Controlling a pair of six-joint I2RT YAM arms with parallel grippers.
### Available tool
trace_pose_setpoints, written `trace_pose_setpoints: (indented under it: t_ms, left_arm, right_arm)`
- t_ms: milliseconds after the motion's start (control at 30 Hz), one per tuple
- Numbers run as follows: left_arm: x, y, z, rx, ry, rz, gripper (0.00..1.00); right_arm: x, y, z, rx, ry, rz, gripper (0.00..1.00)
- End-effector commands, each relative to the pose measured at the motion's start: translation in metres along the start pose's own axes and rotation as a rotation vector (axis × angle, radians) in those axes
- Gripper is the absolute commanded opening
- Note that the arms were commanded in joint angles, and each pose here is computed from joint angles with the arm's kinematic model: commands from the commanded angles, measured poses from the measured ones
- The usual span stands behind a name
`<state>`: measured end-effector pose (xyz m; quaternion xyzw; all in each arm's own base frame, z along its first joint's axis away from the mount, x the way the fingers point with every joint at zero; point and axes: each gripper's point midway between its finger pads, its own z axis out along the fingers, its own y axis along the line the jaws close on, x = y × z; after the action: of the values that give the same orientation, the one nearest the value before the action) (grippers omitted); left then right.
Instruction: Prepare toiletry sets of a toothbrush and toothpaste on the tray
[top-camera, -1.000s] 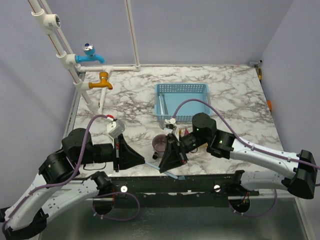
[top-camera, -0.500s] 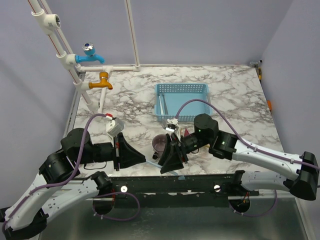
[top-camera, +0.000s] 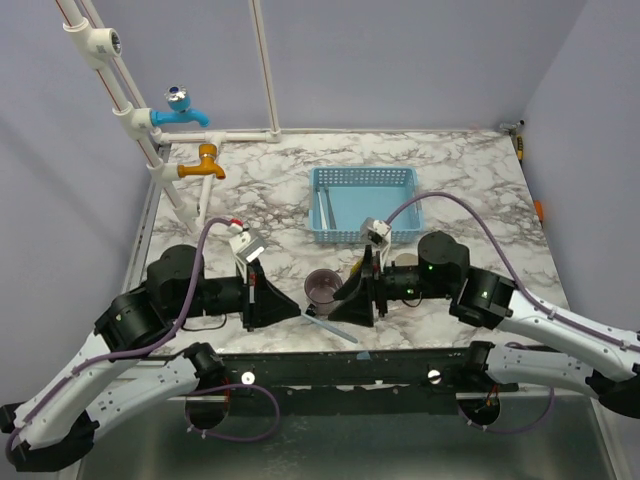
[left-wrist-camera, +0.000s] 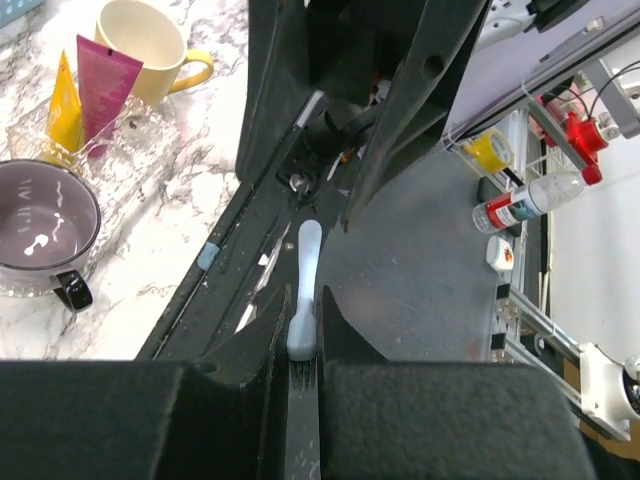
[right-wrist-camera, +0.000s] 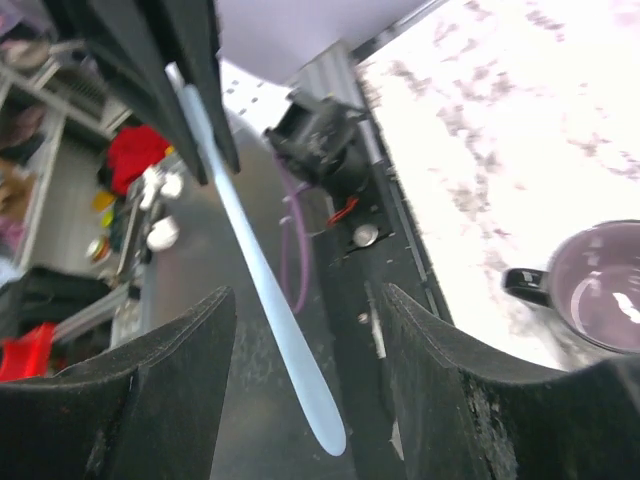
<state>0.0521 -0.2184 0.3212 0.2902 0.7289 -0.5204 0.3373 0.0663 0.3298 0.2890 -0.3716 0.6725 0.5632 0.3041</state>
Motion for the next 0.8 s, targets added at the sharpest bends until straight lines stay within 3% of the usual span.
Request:
trace_pose_setpoints:
  t_ms: [0,200,433,767]
  left_arm:
    - [-0.006,0.009,0.006,-0.069,-0.001,-0.010,0.00]
    - [-0.011,0.022,0.020,-0.197,0.011,0.004,0.00]
    - [-0.017,0.045,0.034,-0.358,-0.011,0.019,0.00]
    - [-0.023,0.071,0.061,-0.524,-0.064,0.046,0.00]
  right_arm:
    - [-0.027,-0.037,-0.022,0.302,-0.128,0.021,0.63]
    - [-0.046,-0.080,-0.055,0.606,-0.251,0.044,0.63]
    - [-0.048,-0.124,-0.084,0.909,-0.299,0.055,0.63]
    - [-0.039,-0.154,-0.093,1.073,-0.317,0.050,0.63]
